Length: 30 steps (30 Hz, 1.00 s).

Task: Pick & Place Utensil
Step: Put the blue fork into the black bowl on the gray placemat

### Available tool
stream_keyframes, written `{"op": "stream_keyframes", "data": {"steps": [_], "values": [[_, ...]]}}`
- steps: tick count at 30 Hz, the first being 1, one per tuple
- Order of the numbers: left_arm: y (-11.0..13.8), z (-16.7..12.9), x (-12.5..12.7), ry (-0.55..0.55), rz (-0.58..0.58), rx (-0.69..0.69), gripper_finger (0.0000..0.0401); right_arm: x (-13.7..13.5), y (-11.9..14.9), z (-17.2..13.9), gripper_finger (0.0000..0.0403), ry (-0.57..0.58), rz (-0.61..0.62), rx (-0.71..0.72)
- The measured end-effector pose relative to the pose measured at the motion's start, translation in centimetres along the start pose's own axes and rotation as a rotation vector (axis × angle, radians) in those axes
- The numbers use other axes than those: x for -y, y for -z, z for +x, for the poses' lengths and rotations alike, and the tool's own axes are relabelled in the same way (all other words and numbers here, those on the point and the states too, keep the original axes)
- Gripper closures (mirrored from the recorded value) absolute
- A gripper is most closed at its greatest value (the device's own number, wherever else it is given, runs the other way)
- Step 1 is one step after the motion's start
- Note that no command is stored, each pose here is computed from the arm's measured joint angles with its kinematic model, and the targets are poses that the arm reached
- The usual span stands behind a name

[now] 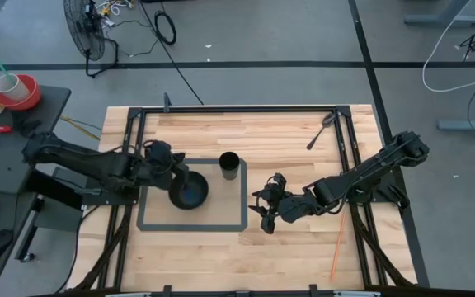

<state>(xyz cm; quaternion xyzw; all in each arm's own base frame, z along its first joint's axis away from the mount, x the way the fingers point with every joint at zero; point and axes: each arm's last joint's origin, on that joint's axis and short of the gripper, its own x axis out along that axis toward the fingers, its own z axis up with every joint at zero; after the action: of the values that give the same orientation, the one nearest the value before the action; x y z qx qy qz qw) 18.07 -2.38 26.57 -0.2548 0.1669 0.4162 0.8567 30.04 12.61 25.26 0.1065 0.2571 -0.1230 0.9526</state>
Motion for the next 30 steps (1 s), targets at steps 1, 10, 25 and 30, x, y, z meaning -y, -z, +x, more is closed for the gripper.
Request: {"op": "stream_keyframes", "data": {"steps": [1, 10, 25, 30], "values": [[0.5, 0.4, -0.3, -0.008, -0.008, -0.013, 0.039, 0.0, 0.0, 0.0, 0.0197, -0.003, 0.002, 0.001], [2.2, 3.3, -2.0, -0.021, -0.08, -0.085, 0.0389, 0.2, -0.3, 0.2, 0.0198, 0.003, 0.014, 0.015], [2.4, 4.2, -2.8, -0.044, 0.007, -0.112, 0.0384, 0.3, -0.5, 0.3, 0.0198, 0.006, 0.021, 0.026], [2.6, 4.5, -2.6, -0.072, 0.101, -0.084, 0.0375, 0.3, -0.5, 0.3, 0.0198, 0.006, 0.02, 0.026]]}}
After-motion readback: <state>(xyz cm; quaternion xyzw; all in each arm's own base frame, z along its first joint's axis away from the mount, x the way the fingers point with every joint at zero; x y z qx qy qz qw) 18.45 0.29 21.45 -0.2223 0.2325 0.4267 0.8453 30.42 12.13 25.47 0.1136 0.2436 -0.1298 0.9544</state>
